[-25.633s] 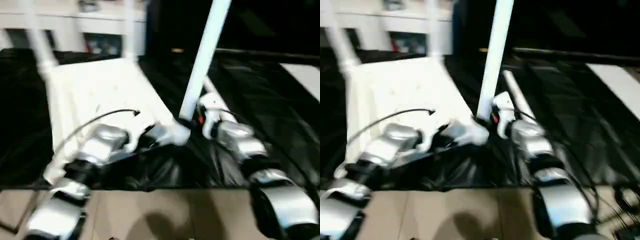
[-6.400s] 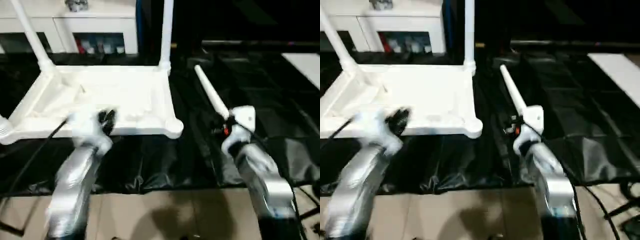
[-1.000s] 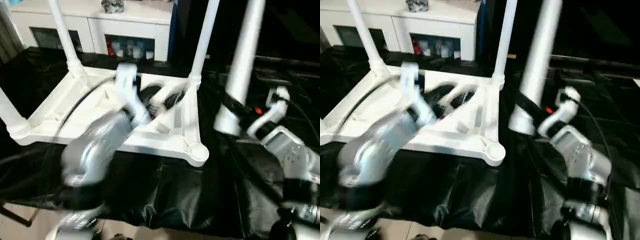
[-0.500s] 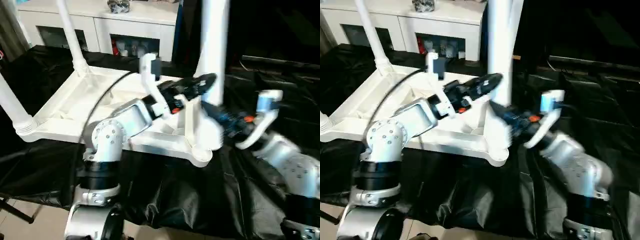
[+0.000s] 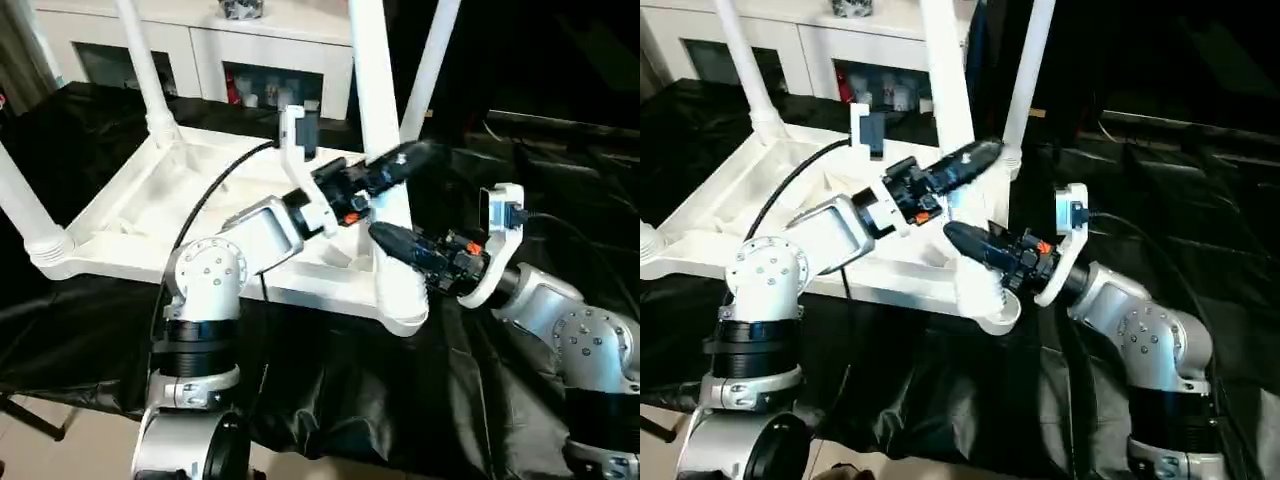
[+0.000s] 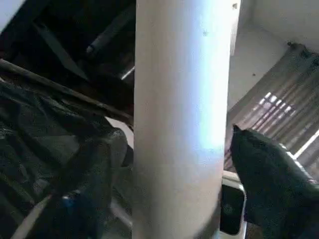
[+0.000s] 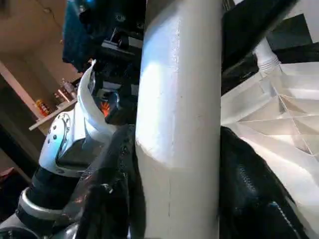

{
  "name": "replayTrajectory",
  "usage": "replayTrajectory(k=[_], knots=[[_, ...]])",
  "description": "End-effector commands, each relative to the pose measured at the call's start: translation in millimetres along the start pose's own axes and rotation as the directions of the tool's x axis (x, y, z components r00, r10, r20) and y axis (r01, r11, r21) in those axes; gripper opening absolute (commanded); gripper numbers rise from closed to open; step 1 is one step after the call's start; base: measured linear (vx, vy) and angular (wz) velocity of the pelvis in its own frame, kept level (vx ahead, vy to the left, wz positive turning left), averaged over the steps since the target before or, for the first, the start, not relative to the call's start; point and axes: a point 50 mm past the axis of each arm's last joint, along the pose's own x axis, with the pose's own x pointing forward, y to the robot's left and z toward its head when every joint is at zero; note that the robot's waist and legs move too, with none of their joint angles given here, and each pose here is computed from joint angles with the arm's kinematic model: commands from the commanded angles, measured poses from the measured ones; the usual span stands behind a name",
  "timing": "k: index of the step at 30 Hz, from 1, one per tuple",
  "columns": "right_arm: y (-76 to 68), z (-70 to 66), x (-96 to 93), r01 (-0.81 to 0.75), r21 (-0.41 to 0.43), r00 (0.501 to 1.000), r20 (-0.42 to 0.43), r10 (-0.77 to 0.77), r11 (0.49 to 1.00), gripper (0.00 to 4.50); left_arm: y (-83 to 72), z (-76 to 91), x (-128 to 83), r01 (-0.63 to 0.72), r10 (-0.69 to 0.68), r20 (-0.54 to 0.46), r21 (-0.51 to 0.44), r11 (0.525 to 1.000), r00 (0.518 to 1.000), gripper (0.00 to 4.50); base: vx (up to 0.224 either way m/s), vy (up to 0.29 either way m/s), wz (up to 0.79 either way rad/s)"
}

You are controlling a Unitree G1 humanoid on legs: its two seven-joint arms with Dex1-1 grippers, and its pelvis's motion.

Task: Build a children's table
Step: Pick table leg

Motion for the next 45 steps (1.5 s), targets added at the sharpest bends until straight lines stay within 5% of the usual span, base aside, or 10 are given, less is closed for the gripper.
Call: replayTrajectory(k=[1, 19, 30, 33, 39, 45], knots=[[2.0, 6.2, 2.2, -0.021, -0.022, 1.000, 0.006, 0.021, 1.000, 1.86, -3.0, 1.3, -0.7, 0.014, -0.014, 0.012, 0.004, 1.000, 1.000, 3.56, 0.000, 0.000, 0.00], [0.2, 7.4, 3.2, -0.013, -0.039, 1.000, -0.003, 0.013, 0.999, 1.86, 1.7, 1.6, -2.9, -0.016, 0.015, 0.015, 0.044, 0.999, 1.000, 2.00, 0.000, 0.000, 0.00], [-2.3, 8.1, 3.6, 0.005, -0.066, 1.000, -0.028, -0.007, 0.998, 1.86, 0.2, 2.1, -3.2, -0.005, 0.004, 0.015, 0.091, 0.996, 1.000, 1.86, 0.000, 0.000, 0.00], [-9.8, 6.2, 3.8, 0.075, -0.080, 0.995, -0.062, -0.080, 0.994, 2.56, -1.6, 2.6, -3.2, -0.012, 0.011, 0.009, 0.142, 0.990, 1.000, 1.86, 0.000, 0.000, 0.00], [-13.1, 13.2, 6.6, 0.132, -0.160, 0.978, -0.139, -0.154, 0.978, 3.02, -9.4, 3.6, -4.2, -0.001, 0.027, -0.070, 0.349, 0.937, 0.997, 1.86, 0.000, 0.000, 0.00], [-15.1, 10.7, 9.7, 0.158, -0.197, 0.945, -0.254, -0.206, 0.968, 3.43, -11.6, 1.2, -3.3, 0.029, 0.019, -0.110, 0.418, 0.908, 0.994, 1.86, 0.000, 0.000, 0.00]])
